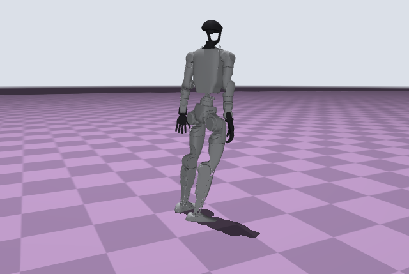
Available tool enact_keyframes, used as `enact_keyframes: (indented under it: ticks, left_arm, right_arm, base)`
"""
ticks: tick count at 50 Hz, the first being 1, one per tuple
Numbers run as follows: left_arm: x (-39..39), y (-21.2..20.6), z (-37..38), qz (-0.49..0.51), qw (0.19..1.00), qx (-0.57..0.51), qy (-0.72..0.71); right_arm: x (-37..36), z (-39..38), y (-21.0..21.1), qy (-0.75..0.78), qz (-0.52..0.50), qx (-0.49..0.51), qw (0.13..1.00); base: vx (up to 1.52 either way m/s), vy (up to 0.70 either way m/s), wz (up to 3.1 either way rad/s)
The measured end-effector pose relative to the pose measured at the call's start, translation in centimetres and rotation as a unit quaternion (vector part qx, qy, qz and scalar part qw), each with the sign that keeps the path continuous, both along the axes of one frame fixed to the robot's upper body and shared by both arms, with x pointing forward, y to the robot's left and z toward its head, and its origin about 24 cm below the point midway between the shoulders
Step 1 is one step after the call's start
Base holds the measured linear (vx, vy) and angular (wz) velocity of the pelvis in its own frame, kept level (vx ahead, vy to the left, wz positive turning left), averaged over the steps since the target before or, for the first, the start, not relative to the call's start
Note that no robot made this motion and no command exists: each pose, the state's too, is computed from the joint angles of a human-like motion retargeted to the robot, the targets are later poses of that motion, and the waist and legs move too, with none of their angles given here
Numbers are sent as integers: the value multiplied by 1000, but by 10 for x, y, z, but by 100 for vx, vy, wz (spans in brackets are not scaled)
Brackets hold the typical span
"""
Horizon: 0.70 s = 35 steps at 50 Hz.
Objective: Walk run
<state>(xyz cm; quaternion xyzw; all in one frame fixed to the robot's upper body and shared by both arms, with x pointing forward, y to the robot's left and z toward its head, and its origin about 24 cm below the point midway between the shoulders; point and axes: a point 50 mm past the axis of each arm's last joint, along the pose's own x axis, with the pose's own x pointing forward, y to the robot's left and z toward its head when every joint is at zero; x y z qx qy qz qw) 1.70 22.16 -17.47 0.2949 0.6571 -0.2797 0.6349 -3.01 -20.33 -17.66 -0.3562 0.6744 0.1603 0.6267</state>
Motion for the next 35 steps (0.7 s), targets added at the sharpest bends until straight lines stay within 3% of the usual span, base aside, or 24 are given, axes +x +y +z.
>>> enact_keyframes:
  ticks: [35]
  left_arm:
    - [1,-8,-1,-1,1000,-14,-2]
  right_arm:
    - [-3,0,5,4,-9,3,1000]
  base:
    - [0,0,0]
